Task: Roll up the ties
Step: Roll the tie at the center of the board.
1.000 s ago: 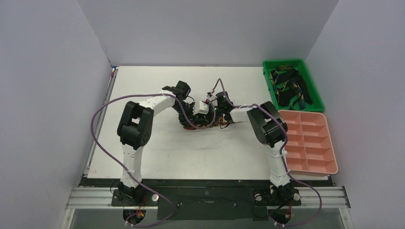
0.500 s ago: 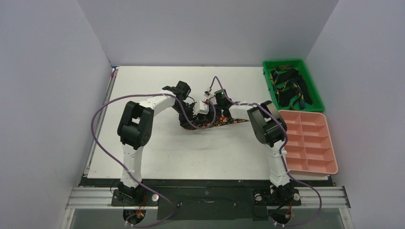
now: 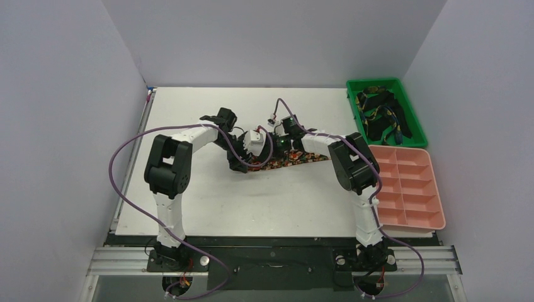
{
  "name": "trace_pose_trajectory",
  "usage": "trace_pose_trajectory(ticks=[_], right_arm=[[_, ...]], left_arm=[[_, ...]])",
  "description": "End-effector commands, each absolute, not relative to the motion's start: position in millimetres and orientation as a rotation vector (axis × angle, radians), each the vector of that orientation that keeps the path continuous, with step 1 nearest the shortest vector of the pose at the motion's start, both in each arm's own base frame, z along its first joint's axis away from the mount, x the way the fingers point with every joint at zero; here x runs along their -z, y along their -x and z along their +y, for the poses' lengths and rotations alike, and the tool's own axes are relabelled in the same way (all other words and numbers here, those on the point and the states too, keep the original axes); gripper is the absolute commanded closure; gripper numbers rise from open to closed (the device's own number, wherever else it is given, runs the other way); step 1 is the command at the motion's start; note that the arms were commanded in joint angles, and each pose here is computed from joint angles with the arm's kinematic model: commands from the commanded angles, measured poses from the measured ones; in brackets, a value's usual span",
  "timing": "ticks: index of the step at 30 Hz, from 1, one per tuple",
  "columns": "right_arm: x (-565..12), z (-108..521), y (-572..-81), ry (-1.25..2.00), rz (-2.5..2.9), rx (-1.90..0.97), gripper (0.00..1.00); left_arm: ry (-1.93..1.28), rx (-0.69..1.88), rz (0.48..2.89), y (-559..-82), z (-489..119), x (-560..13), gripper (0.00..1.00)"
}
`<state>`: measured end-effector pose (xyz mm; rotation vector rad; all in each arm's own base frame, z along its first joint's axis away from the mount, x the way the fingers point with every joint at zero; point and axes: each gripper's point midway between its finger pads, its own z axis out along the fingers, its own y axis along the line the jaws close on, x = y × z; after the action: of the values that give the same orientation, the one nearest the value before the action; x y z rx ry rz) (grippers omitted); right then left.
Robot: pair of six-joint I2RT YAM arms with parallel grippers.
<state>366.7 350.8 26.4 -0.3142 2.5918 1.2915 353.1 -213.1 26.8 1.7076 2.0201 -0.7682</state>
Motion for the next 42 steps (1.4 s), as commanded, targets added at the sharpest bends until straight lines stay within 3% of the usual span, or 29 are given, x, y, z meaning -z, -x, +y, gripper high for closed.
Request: trace_pose_trajectory(ticks=[1, 9, 17, 25, 35, 42], right_arm=[[27.0, 296.4, -351.0, 0.365, 2.792, -0.887, 1.0], [31.1, 288.8, -346.6, 0.43, 2.809, -0.831, 1.0], [31.7, 297.1, -343.3, 0.437, 2.808, -0.9, 1.0], [16.2, 310.0, -341.7, 0.411, 2.747, -1.08, 1.0], [26.8, 258.3, -340.6, 0.408, 2.839, -0.919, 1.0], [25.1, 238.5, -337.5, 0.472, 2.833, -0.858, 1.0]], left_arm=[[-1.658, 0.787, 1.939, -359.8, -226.6, -49.1, 0.3], [-1.666, 0.727, 1.985, -365.6, -229.9, -40.5, 0.38], [-1.706, 0.673, 1.994, -367.4, -238.1, -40.1, 0.59], [-1.709, 0.693, 1.988, -373.2, -262.1, -49.2, 0.65], [-1.706, 0.822, 1.93, -366.4, -305.3, -57.9, 0.63], [-1.488, 1.008, 1.88, -363.8, -319.7, -58.6, 0.47]])
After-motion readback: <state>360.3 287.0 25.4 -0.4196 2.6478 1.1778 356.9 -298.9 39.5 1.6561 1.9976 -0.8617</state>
